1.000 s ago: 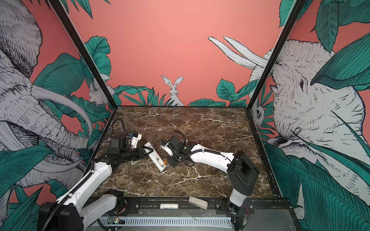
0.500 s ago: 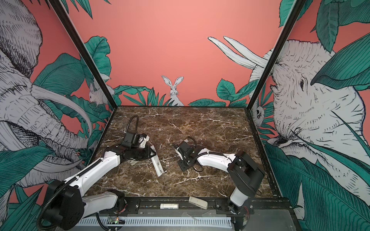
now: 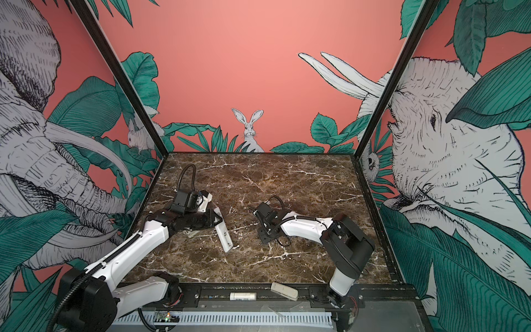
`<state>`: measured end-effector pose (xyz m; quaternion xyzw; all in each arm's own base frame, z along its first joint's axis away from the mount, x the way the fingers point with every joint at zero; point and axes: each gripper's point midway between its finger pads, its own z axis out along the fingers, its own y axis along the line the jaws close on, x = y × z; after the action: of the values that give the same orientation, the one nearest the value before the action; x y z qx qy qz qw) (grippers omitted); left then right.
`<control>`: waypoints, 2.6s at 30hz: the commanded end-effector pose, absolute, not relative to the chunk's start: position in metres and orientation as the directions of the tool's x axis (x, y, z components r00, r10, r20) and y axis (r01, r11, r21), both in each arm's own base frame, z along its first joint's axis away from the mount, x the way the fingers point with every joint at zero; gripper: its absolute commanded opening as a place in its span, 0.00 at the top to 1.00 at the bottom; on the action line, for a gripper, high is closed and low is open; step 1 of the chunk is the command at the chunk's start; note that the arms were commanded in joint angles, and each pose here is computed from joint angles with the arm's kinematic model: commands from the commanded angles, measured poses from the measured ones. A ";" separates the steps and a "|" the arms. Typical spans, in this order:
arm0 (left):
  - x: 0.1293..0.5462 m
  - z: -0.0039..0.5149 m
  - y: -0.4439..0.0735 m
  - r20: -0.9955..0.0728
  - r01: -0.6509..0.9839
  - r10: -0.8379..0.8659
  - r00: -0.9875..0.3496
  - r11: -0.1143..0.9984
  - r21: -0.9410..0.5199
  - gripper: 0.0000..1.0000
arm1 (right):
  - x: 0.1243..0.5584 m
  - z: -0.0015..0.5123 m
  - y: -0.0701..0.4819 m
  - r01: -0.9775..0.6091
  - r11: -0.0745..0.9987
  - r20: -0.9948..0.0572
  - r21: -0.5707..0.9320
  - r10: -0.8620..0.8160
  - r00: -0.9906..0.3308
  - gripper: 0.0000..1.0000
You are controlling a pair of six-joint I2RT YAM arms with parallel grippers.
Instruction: Load the batteries into the remote control
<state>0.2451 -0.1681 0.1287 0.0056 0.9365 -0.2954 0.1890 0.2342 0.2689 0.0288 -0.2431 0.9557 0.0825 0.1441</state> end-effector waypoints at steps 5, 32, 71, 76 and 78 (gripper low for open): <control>0.239 0.129 -0.166 -0.365 0.138 -0.086 -0.927 0.826 -0.546 1.00 | 0.241 0.025 0.249 -0.438 0.899 -0.286 -0.007 -0.421 -0.861 0.65; 0.237 0.131 -0.168 -0.378 0.154 -0.084 -0.922 0.816 -0.557 1.00 | 0.205 0.030 0.323 -0.890 0.449 -0.290 0.075 -0.844 -0.450 0.86; 0.233 0.136 -0.160 -0.399 0.158 -0.094 -0.912 0.818 -0.554 1.00 | 0.250 0.022 0.292 -0.803 0.586 -0.263 -0.110 -0.796 -0.545 0.59; 0.232 0.139 -0.157 -0.405 0.157 -0.098 -0.909 0.820 -0.551 1.00 | 0.264 0.022 0.315 -0.814 0.576 -0.285 -0.077 -0.795 -0.535 0.58; 0.231 0.140 -0.156 -0.407 0.157 -0.099 -0.908 0.821 -0.550 1.00 | 0.267 0.024 0.326 -0.817 0.575 -0.307 -0.053 -0.788 -0.534 0.58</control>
<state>0.2359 -0.1598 0.1377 0.0119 0.9302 -0.3004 0.2106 0.2638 0.3126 0.0229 -0.4561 0.8774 0.0286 0.1461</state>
